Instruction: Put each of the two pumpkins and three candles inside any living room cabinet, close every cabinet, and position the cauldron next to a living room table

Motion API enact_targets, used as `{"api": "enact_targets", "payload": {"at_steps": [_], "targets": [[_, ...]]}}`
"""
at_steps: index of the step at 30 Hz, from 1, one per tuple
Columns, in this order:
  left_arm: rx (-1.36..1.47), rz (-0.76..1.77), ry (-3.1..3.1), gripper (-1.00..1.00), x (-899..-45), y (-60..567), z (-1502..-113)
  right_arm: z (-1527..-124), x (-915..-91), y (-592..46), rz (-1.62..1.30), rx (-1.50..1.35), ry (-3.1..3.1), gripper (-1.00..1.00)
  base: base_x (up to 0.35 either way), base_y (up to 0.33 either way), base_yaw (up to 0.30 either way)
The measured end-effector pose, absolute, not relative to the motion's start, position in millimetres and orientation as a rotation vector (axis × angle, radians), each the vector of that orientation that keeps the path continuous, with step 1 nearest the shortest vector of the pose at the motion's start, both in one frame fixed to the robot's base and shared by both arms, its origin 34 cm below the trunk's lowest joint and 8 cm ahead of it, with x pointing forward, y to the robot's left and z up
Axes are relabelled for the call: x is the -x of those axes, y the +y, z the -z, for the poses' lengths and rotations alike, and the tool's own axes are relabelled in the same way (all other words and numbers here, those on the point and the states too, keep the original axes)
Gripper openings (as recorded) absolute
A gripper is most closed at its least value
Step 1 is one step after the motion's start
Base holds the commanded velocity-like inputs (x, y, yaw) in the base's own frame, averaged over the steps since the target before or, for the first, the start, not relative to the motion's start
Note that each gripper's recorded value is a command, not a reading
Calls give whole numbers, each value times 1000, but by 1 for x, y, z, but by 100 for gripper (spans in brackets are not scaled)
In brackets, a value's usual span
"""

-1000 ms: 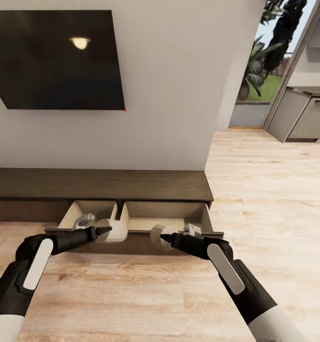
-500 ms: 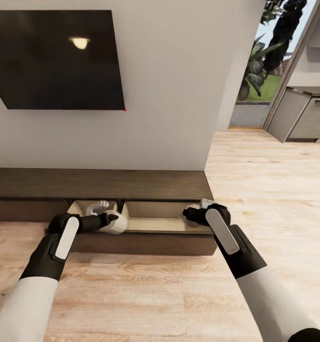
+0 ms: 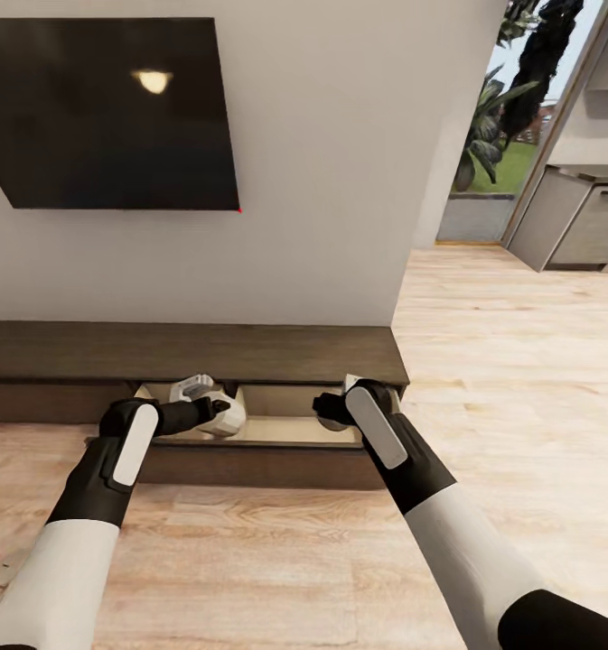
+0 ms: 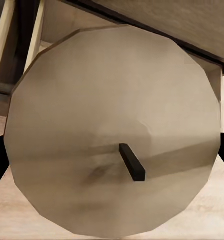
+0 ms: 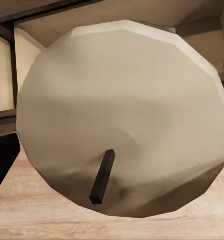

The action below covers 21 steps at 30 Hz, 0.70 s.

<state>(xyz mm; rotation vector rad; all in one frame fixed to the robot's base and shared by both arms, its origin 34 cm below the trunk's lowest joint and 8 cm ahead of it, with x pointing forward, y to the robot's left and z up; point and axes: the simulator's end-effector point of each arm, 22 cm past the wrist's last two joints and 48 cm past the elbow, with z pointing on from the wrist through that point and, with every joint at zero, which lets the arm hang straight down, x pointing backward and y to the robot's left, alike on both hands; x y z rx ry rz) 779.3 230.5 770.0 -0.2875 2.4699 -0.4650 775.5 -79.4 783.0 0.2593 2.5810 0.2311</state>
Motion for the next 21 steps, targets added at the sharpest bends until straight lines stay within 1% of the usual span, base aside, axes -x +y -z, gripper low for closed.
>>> {"api": "enact_targets", "payload": {"at_steps": [3,8,13,17,21], "targets": [[255,460,2478,-100,-778,224,-769,-776,-773,-81,-214,-258,2597,-100,45,25,0],[242,454,2482,-100,-778,222,-769,-777,-773,-82,-206,-252,2593,-100,158,100,0],[236,456,2483,-100,-778,221,-769,-777,-774,-83,-205,-252,2592,-100,66,28,0],[233,457,2486,-100,-777,220,-768,-777,-774,-84,-202,-254,2593,-100,219,104,-12],[232,461,2493,-100,-776,218,-765,-774,-772,-84,-199,-257,2600,-100,287,123,-175]]}}
